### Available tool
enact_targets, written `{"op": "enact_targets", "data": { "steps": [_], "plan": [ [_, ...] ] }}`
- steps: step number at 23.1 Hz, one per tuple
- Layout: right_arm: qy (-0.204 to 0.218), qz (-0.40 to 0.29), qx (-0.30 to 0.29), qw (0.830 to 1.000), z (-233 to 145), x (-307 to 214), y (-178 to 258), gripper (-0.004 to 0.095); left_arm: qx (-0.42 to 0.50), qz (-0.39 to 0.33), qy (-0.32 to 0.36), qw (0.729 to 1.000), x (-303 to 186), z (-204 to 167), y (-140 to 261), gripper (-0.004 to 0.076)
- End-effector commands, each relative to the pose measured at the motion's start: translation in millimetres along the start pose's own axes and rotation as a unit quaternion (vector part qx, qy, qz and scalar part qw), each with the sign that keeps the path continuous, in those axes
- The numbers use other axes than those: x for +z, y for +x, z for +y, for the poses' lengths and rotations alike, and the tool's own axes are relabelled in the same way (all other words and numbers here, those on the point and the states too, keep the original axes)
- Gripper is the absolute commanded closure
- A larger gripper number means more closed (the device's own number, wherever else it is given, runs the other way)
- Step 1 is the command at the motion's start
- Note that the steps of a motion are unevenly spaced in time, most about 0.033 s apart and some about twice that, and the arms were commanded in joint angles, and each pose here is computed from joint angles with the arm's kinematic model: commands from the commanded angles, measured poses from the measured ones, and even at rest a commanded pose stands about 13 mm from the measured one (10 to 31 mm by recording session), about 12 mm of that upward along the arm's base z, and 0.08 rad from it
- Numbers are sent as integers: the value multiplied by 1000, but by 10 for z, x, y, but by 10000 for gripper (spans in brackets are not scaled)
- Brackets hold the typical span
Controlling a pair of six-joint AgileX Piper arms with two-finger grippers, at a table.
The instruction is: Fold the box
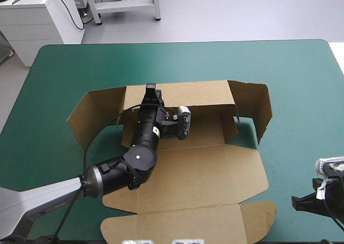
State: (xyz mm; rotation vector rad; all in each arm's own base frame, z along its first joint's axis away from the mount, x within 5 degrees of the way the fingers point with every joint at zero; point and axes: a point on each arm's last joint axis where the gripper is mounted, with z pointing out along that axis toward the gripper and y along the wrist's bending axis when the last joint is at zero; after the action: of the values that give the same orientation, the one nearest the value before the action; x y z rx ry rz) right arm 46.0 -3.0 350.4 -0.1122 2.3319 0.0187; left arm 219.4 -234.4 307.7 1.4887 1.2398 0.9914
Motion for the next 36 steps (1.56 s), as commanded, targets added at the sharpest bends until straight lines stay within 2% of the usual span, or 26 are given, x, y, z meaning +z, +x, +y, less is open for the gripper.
{"op": "enact_targets", "data": {
  "steps": [1, 4, 9, 15, 16, 19, 23, 26, 30, 36],
  "plan": [
    [8, -23, 12, 1000, 7, 0, -155, 910, 6, -6, -50, 999, -104, 157, 53, 731],
    [8, -19, 10, 1000, 42, 28, -315, 910, 11, -1, -45, 999, -90, 109, 57, 731],
    [-2, -67, -8, 998, 164, 0, -1002, 910, 9, -1, -44, 999, -89, 102, 57, 731],
    [4, -49, -51, 997, 377, 425, -2196, 929, 9, 1, -44, 999, -89, 102, 61, 731],
    [-6, -40, -51, 998, 370, 505, -2288, 929, 9, 1, -44, 999, -89, 102, 61, 731],
    [-84, 8, -17, 996, 233, 967, -2593, 929, 9, 6, -46, 999, -90, 106, 70, 731],
    [-75, 45, 0, 996, 7, 1468, -2683, 929, 9, 6, -46, 999, -90, 106, 70, 731],
    [-74, 73, -4, 995, -35, 1761, -2663, 929, 9, 5, -45, 999, -90, 105, 69, 731],
    [-81, 75, -3, 994, -32, 2016, -2672, 929, 10, 5, -45, 999, -90, 105, 69, 731],
    [-131, 99, 6, 986, 54, 2088, -2634, 929, 12, 5, -45, 999, -90, 105, 69, 731]
  ]
}}
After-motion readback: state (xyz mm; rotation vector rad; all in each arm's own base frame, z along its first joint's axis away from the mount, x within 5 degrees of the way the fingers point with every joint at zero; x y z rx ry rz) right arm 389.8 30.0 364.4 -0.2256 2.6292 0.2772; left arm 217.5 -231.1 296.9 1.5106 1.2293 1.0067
